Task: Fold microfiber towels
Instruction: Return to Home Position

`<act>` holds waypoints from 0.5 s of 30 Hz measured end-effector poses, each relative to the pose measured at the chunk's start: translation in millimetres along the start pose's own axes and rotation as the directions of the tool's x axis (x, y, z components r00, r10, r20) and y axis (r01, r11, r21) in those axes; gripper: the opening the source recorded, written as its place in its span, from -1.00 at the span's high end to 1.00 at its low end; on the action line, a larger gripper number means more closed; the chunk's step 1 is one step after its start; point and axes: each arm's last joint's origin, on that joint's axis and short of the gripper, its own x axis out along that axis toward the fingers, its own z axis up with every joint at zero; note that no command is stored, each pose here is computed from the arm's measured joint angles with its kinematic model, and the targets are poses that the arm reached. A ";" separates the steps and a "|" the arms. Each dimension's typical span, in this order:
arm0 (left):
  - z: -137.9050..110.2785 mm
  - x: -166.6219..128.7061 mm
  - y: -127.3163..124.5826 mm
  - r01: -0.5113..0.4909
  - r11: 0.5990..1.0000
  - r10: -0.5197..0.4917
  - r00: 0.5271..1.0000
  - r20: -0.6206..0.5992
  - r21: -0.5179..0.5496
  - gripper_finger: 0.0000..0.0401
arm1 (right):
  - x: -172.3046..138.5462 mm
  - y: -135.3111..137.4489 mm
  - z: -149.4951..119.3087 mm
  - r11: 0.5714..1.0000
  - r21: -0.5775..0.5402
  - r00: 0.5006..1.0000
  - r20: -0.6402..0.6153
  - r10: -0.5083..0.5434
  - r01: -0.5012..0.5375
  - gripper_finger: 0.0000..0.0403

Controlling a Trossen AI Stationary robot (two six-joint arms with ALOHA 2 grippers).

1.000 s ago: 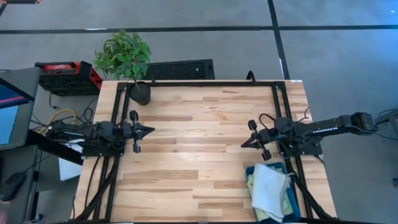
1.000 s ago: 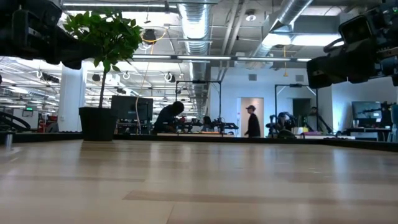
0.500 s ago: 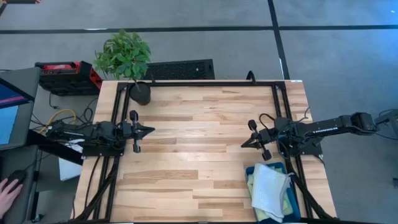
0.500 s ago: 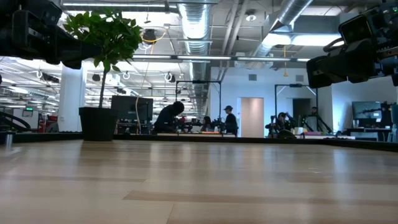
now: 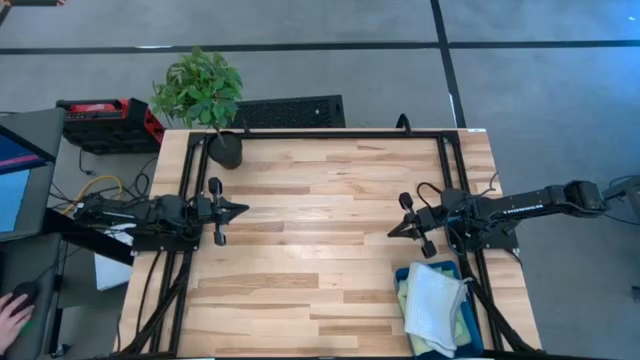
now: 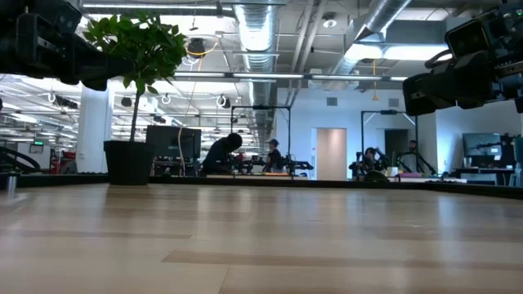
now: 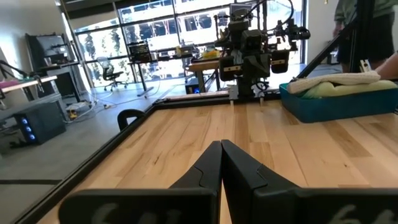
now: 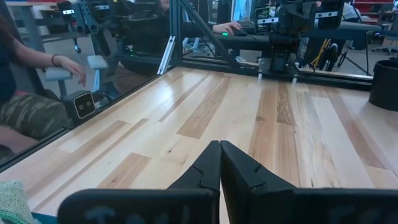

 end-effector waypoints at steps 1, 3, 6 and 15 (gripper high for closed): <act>0.0 0.0 0.0 0.000 1.000 0.000 1.000 0.000 0.001 1.00 | 0.0 0.0 0.0 1.000 0.000 1.000 0.000 0.000 0.000 0.85; 0.0 0.0 0.0 0.000 1.000 0.000 1.000 0.000 0.007 1.00 | 0.0 0.0 0.0 1.000 0.000 1.000 0.000 0.000 0.000 0.85; 0.0 0.0 0.0 0.000 1.000 0.000 1.000 0.000 0.000 1.00 | 0.0 0.0 0.0 1.000 0.000 1.000 0.000 0.000 0.000 0.86; -0.1 0.0 0.0 0.000 1.000 0.000 1.000 0.000 0.001 1.00 | 0.0 0.0 0.0 1.000 0.000 1.000 0.000 0.000 0.000 0.85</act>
